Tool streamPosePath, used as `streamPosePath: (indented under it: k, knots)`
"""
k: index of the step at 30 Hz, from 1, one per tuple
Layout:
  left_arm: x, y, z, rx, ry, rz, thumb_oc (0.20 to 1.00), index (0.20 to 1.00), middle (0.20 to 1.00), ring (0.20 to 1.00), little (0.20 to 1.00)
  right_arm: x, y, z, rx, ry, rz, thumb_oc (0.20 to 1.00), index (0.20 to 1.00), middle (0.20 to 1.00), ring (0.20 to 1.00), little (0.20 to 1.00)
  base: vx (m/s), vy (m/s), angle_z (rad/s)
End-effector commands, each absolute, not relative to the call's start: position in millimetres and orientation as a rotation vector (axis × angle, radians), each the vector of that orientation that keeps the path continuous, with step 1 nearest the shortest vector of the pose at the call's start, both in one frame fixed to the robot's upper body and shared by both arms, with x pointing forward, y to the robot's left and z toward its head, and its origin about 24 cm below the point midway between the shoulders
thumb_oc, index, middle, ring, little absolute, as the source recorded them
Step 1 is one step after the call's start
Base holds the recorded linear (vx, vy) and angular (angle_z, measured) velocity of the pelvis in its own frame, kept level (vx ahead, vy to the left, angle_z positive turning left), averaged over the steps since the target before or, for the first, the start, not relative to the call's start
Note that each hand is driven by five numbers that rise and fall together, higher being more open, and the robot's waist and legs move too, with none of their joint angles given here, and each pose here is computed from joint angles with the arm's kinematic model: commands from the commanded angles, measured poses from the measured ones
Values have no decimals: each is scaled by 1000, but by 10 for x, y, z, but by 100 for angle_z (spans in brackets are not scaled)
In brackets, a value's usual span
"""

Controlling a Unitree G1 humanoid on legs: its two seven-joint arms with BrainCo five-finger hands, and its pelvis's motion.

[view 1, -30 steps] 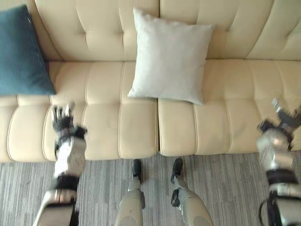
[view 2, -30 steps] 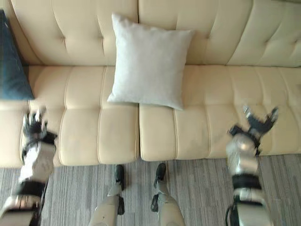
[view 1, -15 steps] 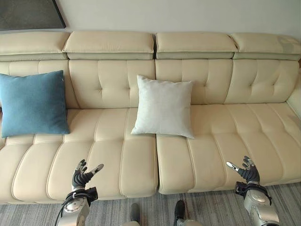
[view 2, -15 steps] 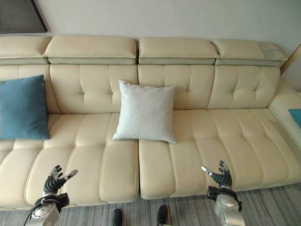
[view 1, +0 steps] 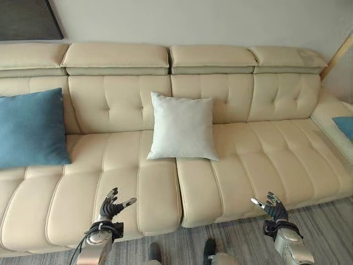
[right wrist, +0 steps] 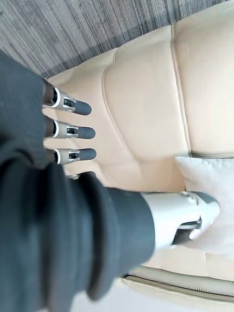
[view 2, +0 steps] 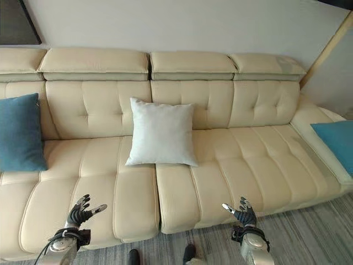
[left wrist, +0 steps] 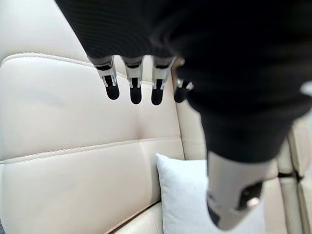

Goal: Pick up all the scattered cushions and arrange them neatly on the sofa.

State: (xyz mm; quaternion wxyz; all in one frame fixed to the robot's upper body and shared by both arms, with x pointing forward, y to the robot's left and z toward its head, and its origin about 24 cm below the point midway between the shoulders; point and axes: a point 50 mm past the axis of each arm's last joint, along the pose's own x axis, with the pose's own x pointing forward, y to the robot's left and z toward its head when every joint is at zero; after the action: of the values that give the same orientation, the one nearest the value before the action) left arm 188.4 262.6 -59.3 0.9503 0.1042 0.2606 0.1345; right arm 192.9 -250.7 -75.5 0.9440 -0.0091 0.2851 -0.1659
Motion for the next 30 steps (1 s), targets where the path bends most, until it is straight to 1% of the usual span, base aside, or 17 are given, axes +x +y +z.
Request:
streamPosePath:
  k: [1,7,13,21,30]
  knots:
    - [2017,2659,-454,238,448,263,1000,1000,1000,1000,1000,2138,-2598,-521,-57,464,-323,1000,1000,1000,1000,1000,-173,-134,-18]
    - [2024,2616,-456,215,444,271,1000,1000,1000,1000,1000,2192,-2576,-468,-154,453,-268,1000,1000,1000,1000,1000,-182,-262,-29]
    - [2112,2555,-393,203,407,255,1000,1000,1000,1000,1000,2242,-2605,-411,-158,431,-269,1000,1000,1000,1000,1000,-235,-188,22]
    - [2036,2534,-414,157,409,259,1000,1000,1000,1000,1000,2277,-2575,-391,-180,431,-224,1000,1000,1000,1000,1000,-101,-51,10]
    - [1948,2452,-500,184,459,209,1000,1000,1000,1000,1000,2164,-2592,-457,-166,461,-237,1000,1000,1000,1000,1000,27,69,22]
